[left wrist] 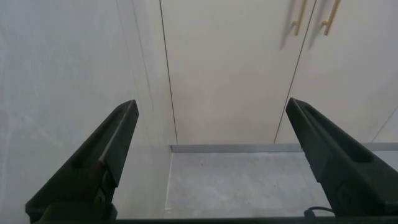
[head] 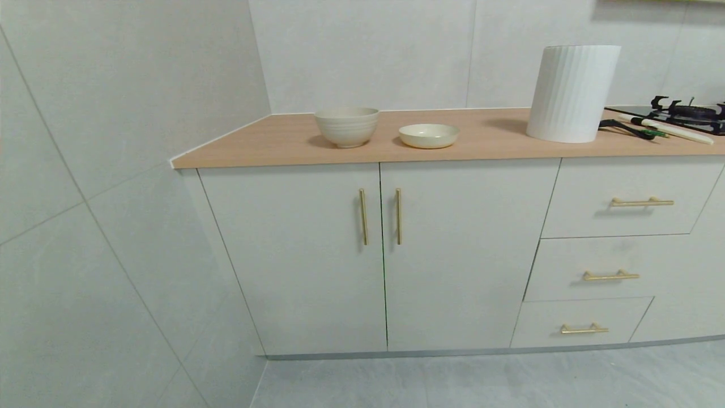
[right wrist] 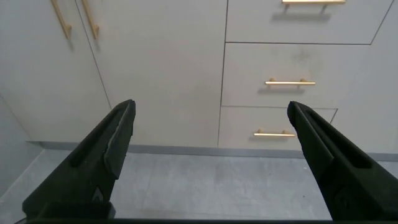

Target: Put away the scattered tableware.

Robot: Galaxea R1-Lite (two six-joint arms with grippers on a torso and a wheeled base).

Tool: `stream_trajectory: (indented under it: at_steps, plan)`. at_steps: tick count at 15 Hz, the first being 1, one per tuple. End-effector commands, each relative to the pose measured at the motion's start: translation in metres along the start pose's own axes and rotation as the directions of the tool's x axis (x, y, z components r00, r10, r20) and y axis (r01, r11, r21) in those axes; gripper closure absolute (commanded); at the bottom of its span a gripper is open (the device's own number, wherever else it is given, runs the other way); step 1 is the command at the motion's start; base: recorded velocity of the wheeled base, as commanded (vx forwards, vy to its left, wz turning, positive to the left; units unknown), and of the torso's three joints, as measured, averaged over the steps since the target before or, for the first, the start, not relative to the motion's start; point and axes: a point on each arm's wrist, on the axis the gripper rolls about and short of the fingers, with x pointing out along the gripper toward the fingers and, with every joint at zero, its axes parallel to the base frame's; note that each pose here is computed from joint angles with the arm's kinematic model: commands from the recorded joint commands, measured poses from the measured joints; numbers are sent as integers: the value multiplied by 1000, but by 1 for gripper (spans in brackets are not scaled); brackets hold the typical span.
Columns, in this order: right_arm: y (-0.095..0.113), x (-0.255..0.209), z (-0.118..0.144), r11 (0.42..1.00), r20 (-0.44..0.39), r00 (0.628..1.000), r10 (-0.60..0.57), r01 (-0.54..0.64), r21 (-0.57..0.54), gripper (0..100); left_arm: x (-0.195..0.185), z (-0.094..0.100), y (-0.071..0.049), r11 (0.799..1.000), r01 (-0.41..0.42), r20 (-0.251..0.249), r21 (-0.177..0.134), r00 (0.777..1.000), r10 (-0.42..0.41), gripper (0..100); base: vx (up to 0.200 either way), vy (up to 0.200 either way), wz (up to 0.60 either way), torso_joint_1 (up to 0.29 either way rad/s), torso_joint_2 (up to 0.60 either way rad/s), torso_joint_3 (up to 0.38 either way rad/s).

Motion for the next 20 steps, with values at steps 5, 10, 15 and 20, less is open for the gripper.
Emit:
stream_trajectory:
  at_steps: [5,10,15,20]
  plan:
    - [0,0,0,1000,-2,1000,0,0,-1,0,0,0,0,1000,0,-1,-1,1000,0,0,120,0,0,0,0,2]
    - [0,0,0,1000,-2,1000,0,0,-1,0,0,0,0,1000,0,-1,-1,1000,0,0,200,0,0,0,4,-1]
    - [0,0,0,1000,-2,1000,0,0,-1,0,0,0,0,1000,0,-1,-1,1000,0,0,160,0,0,1,2,2]
    - [0,0,0,1000,-2,1000,0,0,-1,0,0,0,0,1000,0,-1,0,1000,0,0,0,0,0,0,0,0]
